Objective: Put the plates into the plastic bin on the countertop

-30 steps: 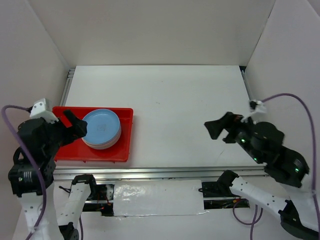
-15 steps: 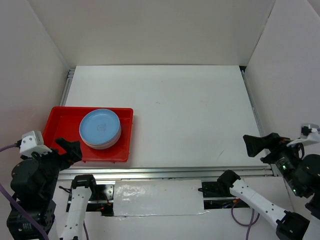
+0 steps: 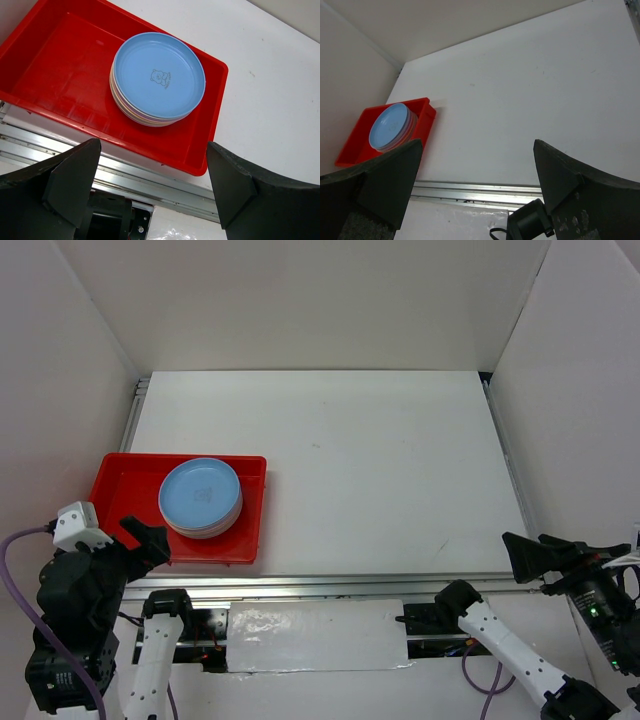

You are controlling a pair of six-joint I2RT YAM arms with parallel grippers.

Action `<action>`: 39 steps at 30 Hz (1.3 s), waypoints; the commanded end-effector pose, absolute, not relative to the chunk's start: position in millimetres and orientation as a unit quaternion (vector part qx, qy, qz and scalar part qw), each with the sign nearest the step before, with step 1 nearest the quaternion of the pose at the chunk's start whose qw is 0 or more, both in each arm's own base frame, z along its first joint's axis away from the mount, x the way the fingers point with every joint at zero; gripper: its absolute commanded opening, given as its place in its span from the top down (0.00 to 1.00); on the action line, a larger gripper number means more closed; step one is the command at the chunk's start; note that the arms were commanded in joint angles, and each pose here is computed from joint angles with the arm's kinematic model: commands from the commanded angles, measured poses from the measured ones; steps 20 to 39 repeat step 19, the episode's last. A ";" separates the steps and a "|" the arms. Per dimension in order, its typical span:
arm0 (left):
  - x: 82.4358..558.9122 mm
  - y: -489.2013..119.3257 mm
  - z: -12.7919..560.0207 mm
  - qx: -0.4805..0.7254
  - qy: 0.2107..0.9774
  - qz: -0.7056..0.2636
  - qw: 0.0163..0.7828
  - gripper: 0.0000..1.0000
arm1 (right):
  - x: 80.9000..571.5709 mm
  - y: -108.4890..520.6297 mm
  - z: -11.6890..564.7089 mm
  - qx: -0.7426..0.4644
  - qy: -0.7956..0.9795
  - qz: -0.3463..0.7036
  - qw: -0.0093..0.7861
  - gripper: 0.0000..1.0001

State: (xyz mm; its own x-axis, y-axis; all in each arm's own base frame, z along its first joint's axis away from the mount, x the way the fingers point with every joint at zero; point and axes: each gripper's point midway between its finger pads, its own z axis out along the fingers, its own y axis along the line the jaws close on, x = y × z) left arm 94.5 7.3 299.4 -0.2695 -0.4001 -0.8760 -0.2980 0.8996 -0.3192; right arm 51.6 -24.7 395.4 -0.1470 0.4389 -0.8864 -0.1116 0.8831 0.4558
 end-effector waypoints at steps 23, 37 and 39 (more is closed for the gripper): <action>97.3 2.6 315.4 -0.204 0.781 -0.061 0.587 0.01 | 59.6 -8.1 382.1 0.102 0.748 0.202 0.624 0.00; 97.3 2.6 315.4 -0.204 0.781 -0.061 0.587 0.01 | 59.6 -8.1 382.1 0.102 0.748 0.202 0.624 0.00; 97.3 2.6 315.4 -0.204 0.781 -0.061 0.587 0.01 | 59.6 -8.1 382.1 0.102 0.748 0.202 0.624 0.00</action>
